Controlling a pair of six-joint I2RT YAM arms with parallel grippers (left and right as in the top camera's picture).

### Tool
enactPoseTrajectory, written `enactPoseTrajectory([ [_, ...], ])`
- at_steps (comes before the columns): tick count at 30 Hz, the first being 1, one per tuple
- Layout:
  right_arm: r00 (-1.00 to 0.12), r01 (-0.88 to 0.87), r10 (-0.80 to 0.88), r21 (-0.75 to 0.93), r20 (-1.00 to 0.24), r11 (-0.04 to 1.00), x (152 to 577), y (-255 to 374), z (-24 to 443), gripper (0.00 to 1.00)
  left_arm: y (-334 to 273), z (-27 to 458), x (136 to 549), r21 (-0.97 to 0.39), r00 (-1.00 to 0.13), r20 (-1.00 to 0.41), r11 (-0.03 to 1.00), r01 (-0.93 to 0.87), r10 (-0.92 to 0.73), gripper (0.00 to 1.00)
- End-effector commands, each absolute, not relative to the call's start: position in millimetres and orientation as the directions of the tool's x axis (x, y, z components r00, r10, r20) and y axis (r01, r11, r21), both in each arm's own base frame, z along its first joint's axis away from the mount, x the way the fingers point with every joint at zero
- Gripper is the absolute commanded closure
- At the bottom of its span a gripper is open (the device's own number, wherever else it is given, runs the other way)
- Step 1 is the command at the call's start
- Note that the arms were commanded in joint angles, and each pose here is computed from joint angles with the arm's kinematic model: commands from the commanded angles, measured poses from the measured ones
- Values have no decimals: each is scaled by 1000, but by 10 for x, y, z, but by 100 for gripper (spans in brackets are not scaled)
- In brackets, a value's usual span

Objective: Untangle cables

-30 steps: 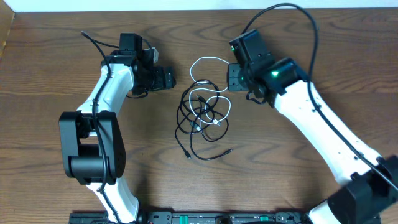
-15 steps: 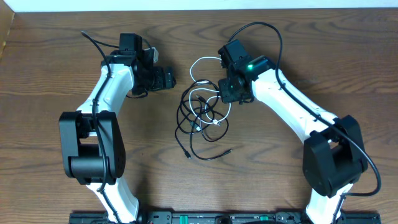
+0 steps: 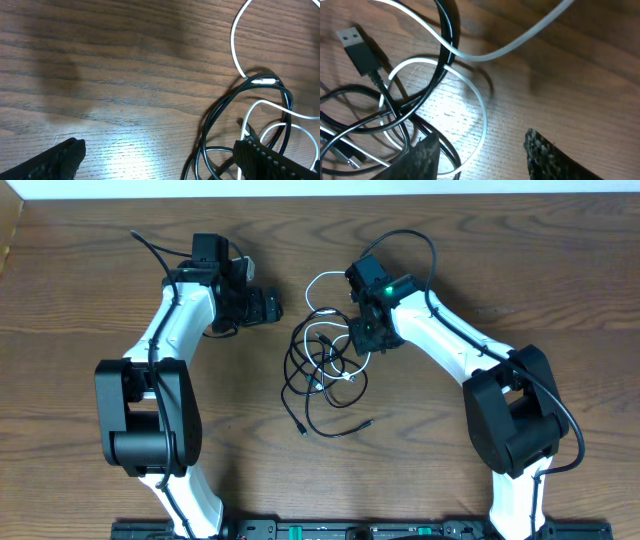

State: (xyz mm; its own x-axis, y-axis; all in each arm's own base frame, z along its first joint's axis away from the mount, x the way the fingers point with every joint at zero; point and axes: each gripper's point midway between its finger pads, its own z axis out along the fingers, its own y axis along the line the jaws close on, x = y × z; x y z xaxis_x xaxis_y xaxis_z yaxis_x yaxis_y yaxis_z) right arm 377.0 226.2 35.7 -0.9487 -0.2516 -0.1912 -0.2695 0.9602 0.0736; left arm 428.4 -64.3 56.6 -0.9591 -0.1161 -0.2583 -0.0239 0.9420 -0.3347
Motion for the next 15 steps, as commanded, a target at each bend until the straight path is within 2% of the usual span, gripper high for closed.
enactPoseTrajectory([
  [1,-942,-303,-293,44,-164,952,3763,2220,204,49,-615,558,4259,-331,-959,-251,943,-40,-129,2],
  [6,-944,-309,-301,36,-137,950,3746,2207,59,48,-615,558,4259,-331,-959,-251,943,-40,-129,2],
  [10,-943,-298,-301,-44,-141,954,3806,2084,-8,55,-615,558,4259,-331,-959,-251,943,-40,-129,2],
  [12,-942,-292,-301,-79,-150,953,3842,2033,-8,69,-615,558,4259,-331,-959,-251,943,-40,-129,2],
  [13,-941,-289,-301,-93,-155,953,3859,2013,-4,86,-615,558,4259,-331,-959,-251,943,-40,-129,2],
  [14,-940,-289,-301,-98,-158,952,3866,2008,-2,99,-615,558,4259,-331,-959,-251,943,-40,-129,2],
  [15,-940,-288,-301,-99,-158,952,3867,2006,-1,99,-614,558,4259,-331,-959,-251,943,-40,-129,2],
])
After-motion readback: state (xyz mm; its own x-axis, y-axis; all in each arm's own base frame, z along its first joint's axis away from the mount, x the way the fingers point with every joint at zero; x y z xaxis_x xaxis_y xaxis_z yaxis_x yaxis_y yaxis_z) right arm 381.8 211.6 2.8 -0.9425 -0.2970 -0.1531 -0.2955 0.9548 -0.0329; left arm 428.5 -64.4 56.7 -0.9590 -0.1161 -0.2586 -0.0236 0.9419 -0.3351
